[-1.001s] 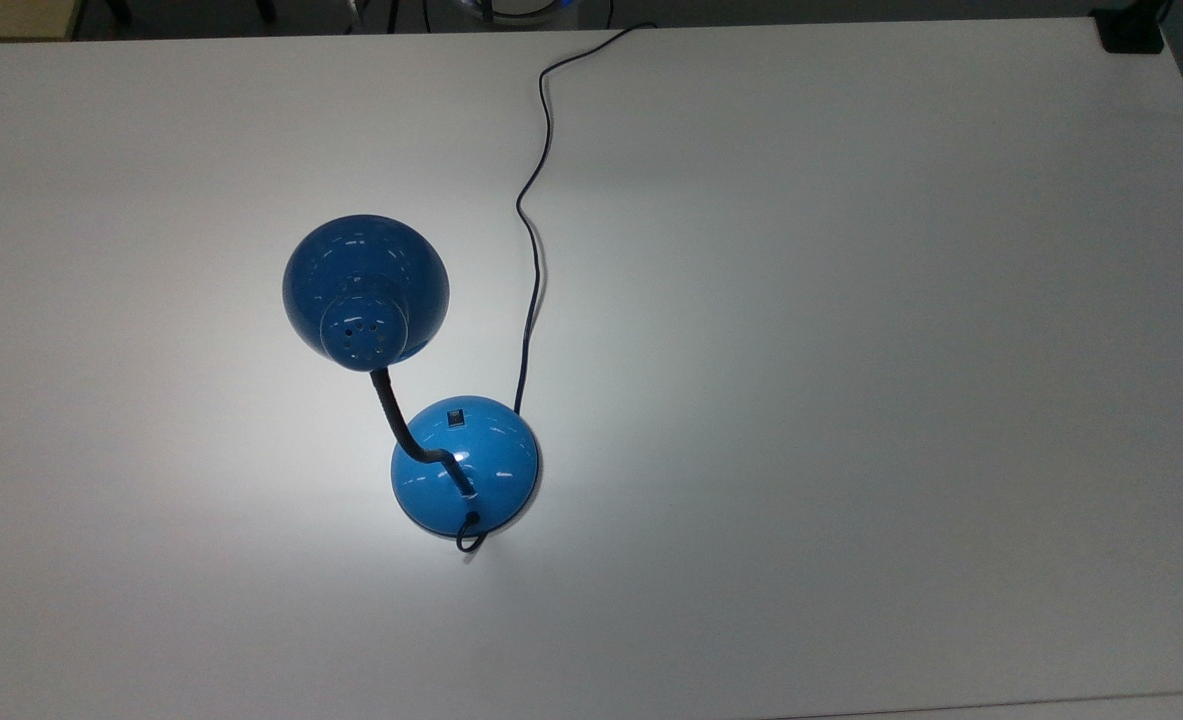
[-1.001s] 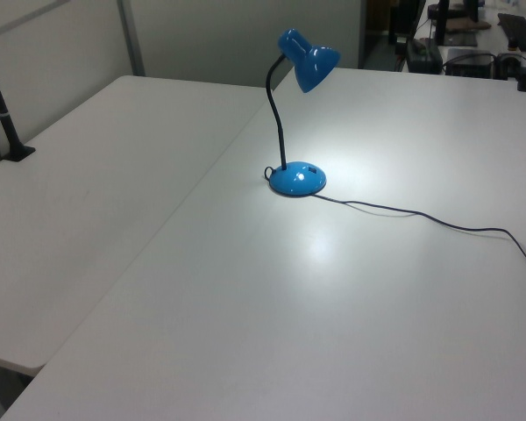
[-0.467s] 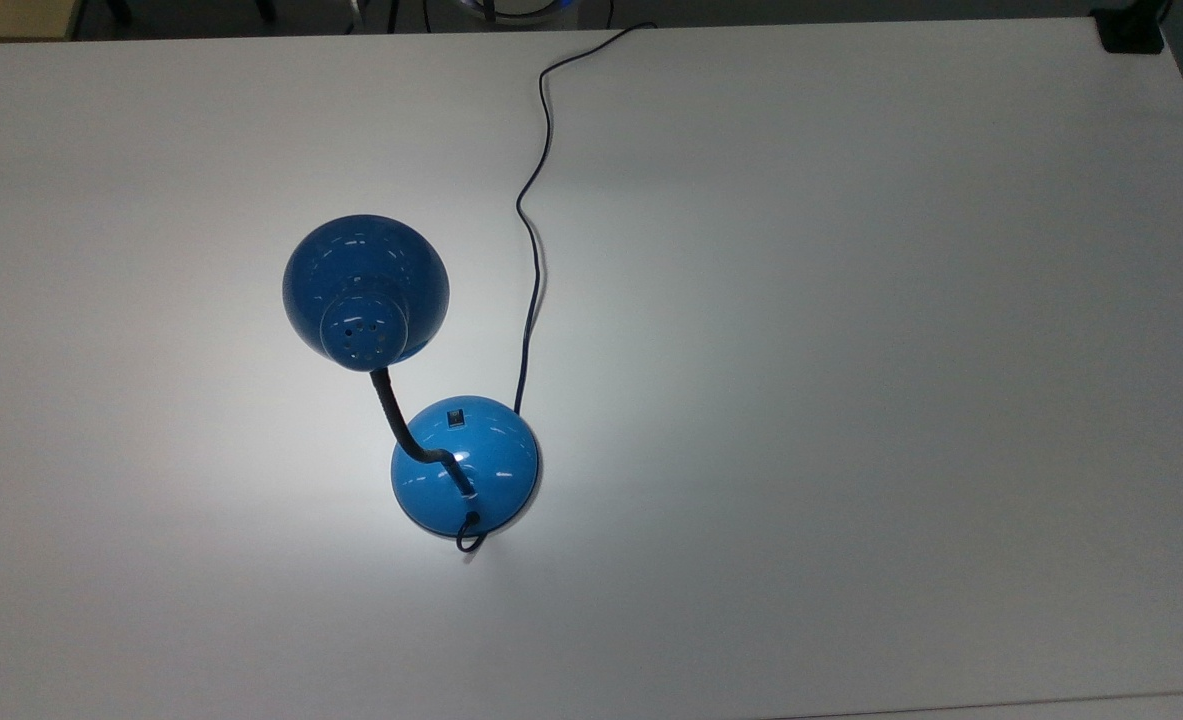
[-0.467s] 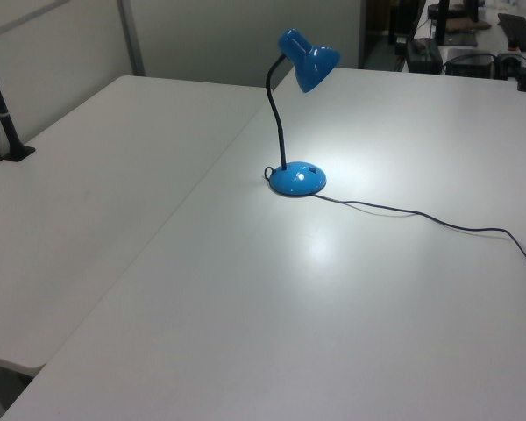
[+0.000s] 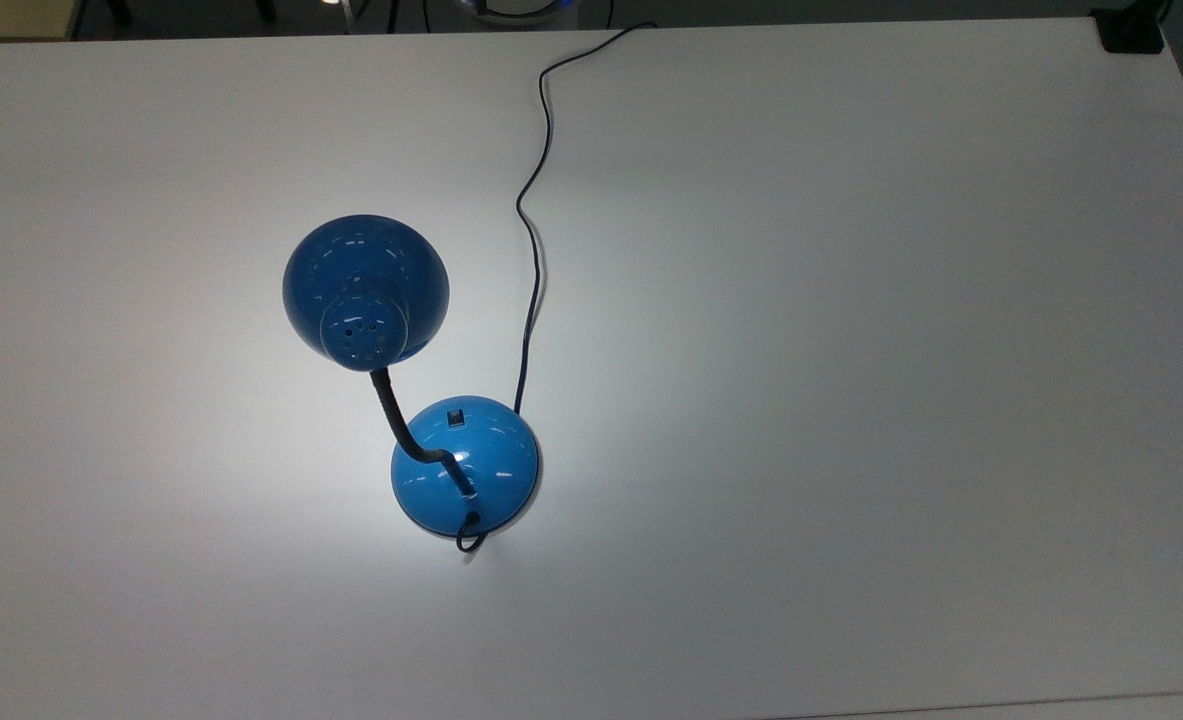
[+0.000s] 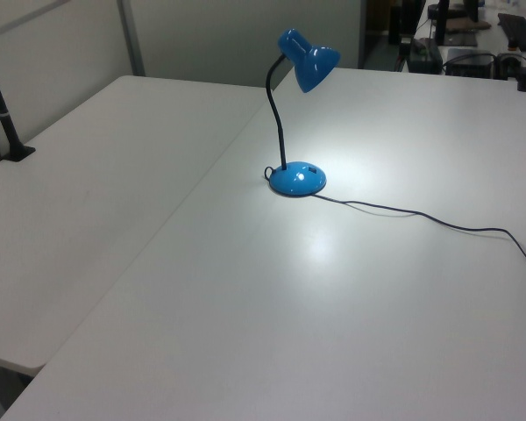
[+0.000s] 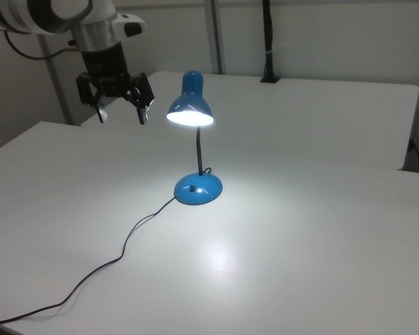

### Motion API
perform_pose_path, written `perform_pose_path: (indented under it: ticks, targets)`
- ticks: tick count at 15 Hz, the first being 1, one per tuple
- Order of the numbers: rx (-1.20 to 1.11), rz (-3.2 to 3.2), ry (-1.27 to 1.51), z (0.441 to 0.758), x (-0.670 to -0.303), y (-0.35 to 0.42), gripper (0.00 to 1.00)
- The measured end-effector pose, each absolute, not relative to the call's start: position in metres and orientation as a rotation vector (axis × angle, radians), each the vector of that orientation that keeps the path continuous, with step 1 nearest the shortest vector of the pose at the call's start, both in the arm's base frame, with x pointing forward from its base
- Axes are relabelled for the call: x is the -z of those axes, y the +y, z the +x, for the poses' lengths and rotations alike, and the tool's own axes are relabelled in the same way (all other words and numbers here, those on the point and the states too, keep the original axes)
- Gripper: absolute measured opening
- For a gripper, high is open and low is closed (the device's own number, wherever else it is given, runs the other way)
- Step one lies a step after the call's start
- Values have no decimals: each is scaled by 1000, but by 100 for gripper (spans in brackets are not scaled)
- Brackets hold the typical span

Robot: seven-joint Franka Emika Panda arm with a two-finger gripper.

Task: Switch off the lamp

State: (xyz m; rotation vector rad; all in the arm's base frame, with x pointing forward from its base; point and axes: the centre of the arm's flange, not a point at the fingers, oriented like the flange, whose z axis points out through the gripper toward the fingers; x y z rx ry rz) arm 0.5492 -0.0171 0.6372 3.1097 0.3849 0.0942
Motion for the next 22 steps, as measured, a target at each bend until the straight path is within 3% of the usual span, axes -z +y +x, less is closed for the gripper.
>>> perform_pose_path:
  ticks: [3,9,10,13,18,22]
  targets:
    - [-13,3061,687,543,-632,-34,100]
    - [138,3033,854,532,-607,-47,95]
    - [161,3040,849,532,-598,-49,89]
    - [132,3078,759,536,-570,-56,54]
    - [-143,3103,576,553,-483,-52,2]
    - [-346,3110,433,559,-439,-49,0]
